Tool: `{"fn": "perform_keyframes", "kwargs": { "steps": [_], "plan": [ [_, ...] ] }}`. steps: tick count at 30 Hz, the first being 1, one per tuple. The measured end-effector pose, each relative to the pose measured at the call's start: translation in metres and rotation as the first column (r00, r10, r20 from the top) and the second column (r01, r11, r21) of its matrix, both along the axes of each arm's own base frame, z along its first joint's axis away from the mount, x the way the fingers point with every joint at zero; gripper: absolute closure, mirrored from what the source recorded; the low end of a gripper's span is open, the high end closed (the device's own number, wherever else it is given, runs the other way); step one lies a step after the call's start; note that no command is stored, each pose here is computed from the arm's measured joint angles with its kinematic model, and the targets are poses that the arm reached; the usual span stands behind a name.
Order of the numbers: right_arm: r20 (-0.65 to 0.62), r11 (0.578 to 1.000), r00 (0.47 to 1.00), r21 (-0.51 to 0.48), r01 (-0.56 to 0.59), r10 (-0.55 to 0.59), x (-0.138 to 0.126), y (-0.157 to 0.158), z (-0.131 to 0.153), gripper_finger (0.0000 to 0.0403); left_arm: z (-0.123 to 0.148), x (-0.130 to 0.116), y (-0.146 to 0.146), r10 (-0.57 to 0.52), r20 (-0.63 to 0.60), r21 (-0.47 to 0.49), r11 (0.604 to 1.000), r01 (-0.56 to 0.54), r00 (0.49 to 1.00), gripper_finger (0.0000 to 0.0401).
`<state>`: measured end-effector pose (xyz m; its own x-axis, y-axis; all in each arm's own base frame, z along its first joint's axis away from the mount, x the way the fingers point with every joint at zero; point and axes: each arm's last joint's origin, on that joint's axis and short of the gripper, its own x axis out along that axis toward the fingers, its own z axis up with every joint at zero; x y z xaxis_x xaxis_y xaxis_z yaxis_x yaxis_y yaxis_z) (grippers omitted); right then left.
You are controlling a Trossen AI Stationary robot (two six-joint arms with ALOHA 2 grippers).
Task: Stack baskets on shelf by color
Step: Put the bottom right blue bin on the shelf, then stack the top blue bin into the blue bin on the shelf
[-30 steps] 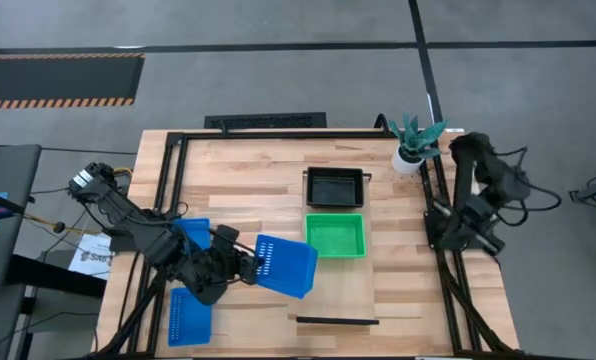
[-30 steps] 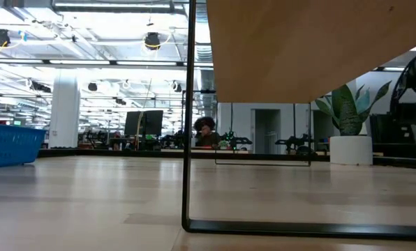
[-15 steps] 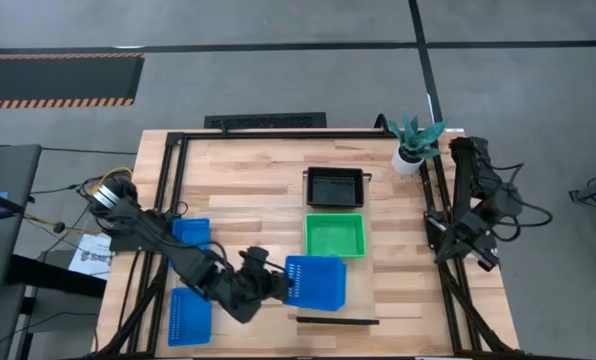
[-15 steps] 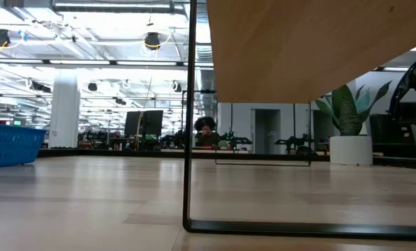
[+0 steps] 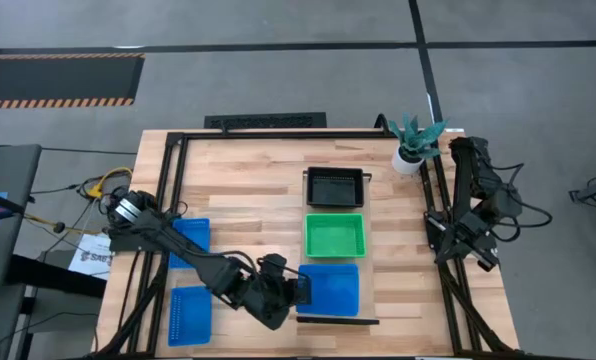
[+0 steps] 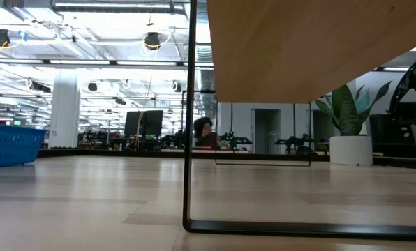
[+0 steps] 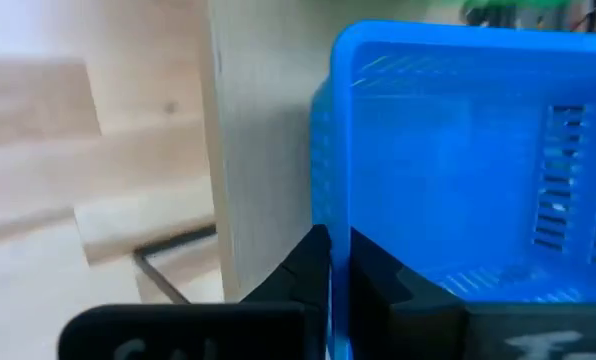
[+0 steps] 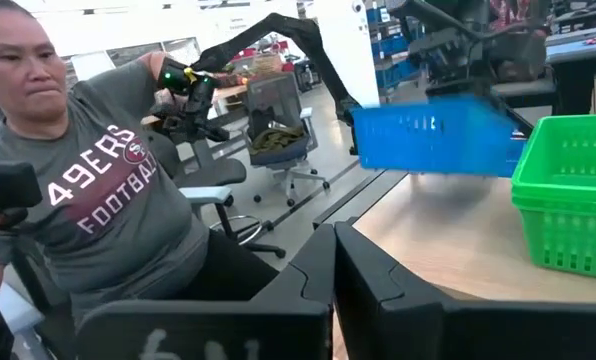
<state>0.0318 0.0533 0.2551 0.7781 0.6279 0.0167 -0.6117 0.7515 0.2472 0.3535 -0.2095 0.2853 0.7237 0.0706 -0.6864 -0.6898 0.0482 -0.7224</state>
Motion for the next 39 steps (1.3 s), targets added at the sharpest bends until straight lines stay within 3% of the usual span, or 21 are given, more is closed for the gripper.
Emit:
{"fn": "perform_keyframes", "kwargs": {
  "steps": [3,15,23,28,31,35,37,39],
  "plan": [
    [0.0,1.0,1.0,-0.001,0.0,0.0,0.0,0.0,0.0,0.0377,-0.007,0.004,0.0,-0.002,-0.028,-0.039,0.999,0.001,1.0,0.0383],
    [-0.025,1.0,1.0,-0.019,-0.004,0.004,0.0,0.0,-0.004,0.0369,-0.009,0.007,0.003,0.026,-0.008,-0.002,1.0,-0.026,1.0,0.0297],
    [-0.029,1.0,1.0,-0.026,-0.005,0.004,0.0,0.0,-0.004,0.0367,-0.002,0.012,-0.001,-0.082,0.049,0.011,0.997,0.081,0.995,0.0237],
    [-0.029,1.0,1.0,-0.027,-0.005,0.004,0.0,0.0,-0.004,0.0367,0.015,0.002,0.005,-0.122,0.051,0.064,0.991,0.119,0.991,0.0214],
    [-0.03,1.0,1.0,-0.026,-0.005,0.004,0.0,0.0,-0.004,0.0366,0.019,-0.01,0.013,-0.158,-0.035,0.126,0.979,0.161,0.987,0.0203],
    [-0.044,1.0,0.999,-0.008,-0.006,0.005,0.0,0.0,-0.004,0.0367,0.021,-0.037,0.022,-0.175,-0.236,0.176,0.96,0.22,0.956,0.0196],
    [-0.045,1.0,0.999,-0.008,-0.006,0.006,0.0,0.0,-0.005,0.0366,0.022,-0.054,0.028,-0.171,-0.361,0.199,0.946,0.255,0.917,0.0195],
    [-0.046,1.0,0.999,-0.007,-0.006,0.006,0.0,0.0,-0.005,0.0366,0.022,-0.071,0.036,-0.19,-0.514,0.195,0.924,0.33,0.837,0.0195]
  ]
}}
